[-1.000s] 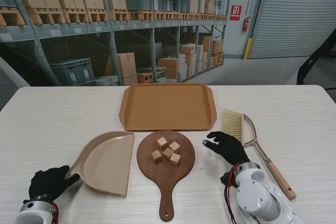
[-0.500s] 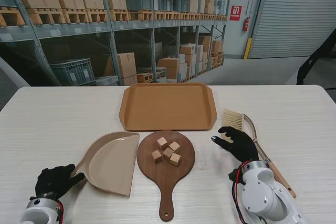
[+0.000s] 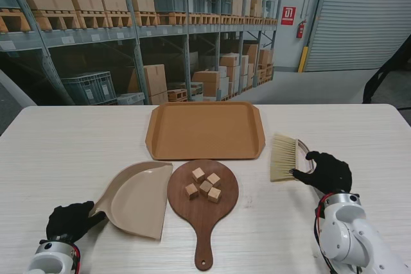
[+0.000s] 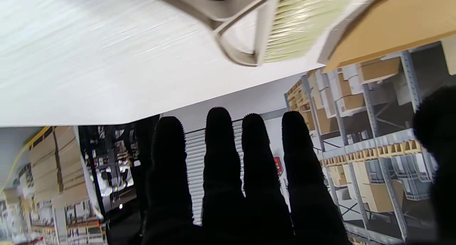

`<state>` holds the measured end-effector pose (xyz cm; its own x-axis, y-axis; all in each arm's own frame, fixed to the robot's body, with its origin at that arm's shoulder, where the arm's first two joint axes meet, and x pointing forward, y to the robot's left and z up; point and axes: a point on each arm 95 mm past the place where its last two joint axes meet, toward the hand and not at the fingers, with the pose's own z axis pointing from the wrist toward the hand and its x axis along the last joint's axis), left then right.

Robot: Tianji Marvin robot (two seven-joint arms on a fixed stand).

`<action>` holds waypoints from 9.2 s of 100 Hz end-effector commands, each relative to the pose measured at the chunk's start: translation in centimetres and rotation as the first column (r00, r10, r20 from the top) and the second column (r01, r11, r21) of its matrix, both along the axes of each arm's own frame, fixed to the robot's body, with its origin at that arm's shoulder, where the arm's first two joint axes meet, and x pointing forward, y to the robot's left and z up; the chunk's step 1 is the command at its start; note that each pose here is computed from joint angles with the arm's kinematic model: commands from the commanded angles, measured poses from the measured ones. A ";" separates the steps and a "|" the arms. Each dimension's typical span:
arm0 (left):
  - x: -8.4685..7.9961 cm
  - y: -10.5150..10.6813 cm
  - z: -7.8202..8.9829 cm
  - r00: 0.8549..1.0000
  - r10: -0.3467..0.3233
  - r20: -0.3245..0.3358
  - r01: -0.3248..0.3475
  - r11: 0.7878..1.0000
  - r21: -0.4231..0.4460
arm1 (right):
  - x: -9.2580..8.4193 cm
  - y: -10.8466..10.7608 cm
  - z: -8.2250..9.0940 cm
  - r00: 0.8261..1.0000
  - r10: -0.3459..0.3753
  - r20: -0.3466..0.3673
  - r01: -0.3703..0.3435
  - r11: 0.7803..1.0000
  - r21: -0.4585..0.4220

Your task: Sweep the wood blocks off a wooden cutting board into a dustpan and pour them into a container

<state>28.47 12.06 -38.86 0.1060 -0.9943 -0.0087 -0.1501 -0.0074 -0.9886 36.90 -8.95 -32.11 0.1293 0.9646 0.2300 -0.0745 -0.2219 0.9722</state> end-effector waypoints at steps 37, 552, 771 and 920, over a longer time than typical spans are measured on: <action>-0.1 -0.4 -0.2 1.000 0.003 -0.023 -0.004 1.000 -0.019 | -1.4 -4.2 -3.2 0.987 -0.099 -0.124 0.075 0.979 -0.189; -0.5 -0.2 -0.8 0.998 0.018 -0.062 -0.018 1.000 -0.009 | -1.5 -5.4 -9.3 0.853 -0.397 -0.339 0.390 0.916 -0.090; -0.4 0.1 -0.9 0.998 0.024 -0.061 -0.025 1.000 -0.013 | -2.5 -3.1 -0.8 0.935 -0.355 0.003 0.349 0.922 0.166; -0.1 -0.4 -1.6 0.998 0.025 -0.050 -0.022 0.998 0.050 | -3.4 4.9 -3.7 0.960 -0.212 -0.184 0.256 0.931 0.262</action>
